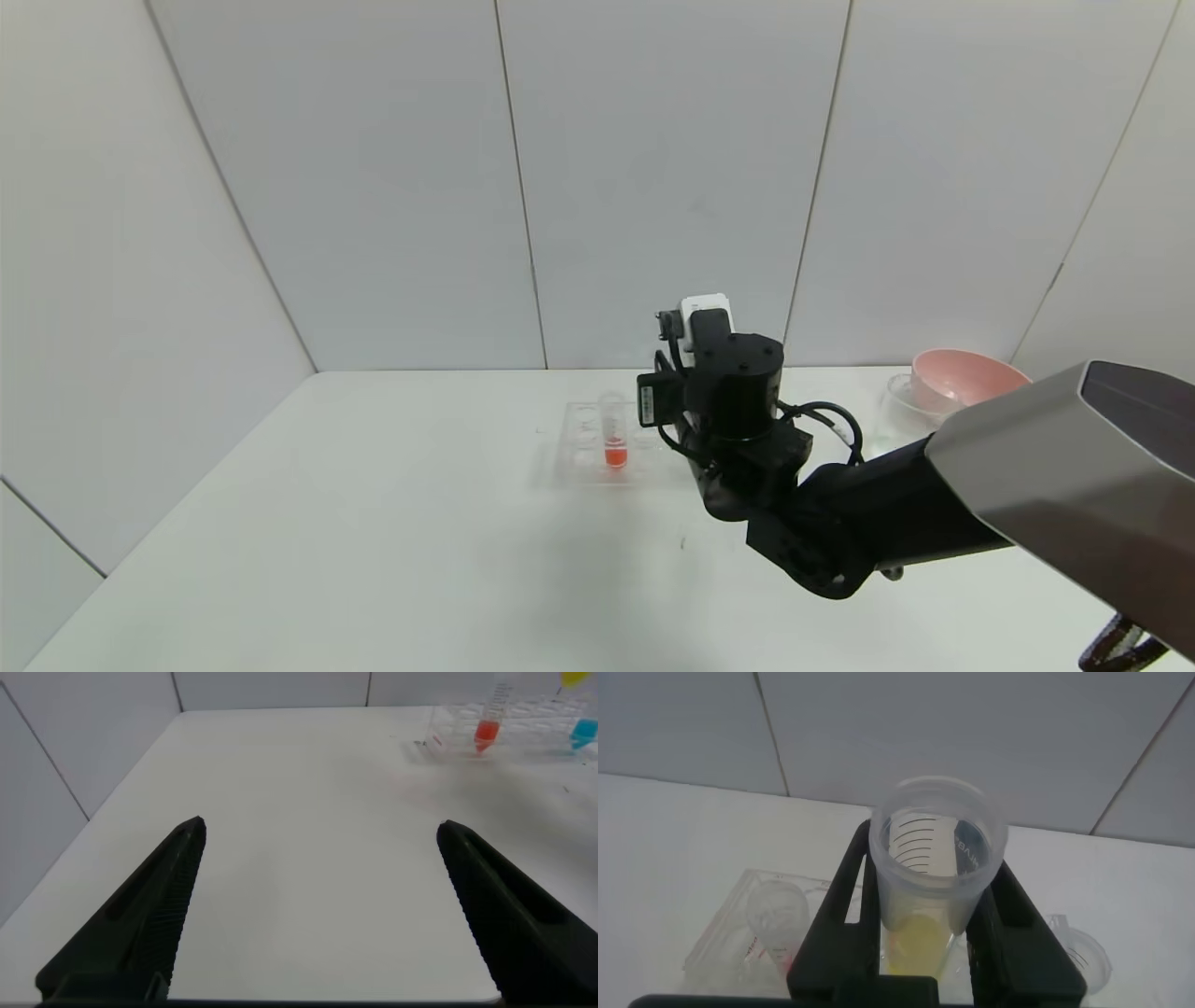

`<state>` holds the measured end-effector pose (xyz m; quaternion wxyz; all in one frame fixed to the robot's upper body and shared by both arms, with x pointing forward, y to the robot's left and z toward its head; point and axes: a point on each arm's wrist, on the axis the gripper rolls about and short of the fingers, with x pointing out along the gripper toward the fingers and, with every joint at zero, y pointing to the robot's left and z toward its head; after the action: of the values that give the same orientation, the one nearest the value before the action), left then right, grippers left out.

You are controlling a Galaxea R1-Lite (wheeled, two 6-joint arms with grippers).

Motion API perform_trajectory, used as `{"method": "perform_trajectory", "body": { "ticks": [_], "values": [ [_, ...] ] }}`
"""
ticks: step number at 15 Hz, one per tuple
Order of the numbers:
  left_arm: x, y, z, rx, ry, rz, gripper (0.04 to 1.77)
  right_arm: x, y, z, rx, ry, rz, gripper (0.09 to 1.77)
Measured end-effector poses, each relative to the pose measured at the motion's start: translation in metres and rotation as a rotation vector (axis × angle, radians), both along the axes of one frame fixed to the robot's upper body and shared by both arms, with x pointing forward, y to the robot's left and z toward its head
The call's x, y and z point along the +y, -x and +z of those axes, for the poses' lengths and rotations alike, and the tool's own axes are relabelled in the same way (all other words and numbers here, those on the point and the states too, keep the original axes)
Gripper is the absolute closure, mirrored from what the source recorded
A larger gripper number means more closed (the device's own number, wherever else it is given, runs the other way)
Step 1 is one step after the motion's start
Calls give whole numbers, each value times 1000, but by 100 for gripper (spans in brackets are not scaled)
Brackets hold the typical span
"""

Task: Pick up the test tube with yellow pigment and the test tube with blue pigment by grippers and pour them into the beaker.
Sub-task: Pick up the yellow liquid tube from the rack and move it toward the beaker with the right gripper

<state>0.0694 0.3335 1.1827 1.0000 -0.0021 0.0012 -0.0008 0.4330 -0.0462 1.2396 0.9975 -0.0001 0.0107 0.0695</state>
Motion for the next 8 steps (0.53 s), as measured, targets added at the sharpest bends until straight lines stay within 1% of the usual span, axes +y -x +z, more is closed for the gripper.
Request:
{"method": "perform_trajectory", "body": {
  "ticks": [1,4,6,8],
  "values": [
    [0,0,0,0,0,-1,5,-3,3,0,8,6,23,128],
    [0,0,0,0,0,0,5,-25,17,5,46,29,139,128],
    [0,0,0,0,0,0,5,-54,26,9,76,57,224,128],
    [0,0,0,0,0,0,5,-93,31,14,99,78,306,128]
  ]
}}
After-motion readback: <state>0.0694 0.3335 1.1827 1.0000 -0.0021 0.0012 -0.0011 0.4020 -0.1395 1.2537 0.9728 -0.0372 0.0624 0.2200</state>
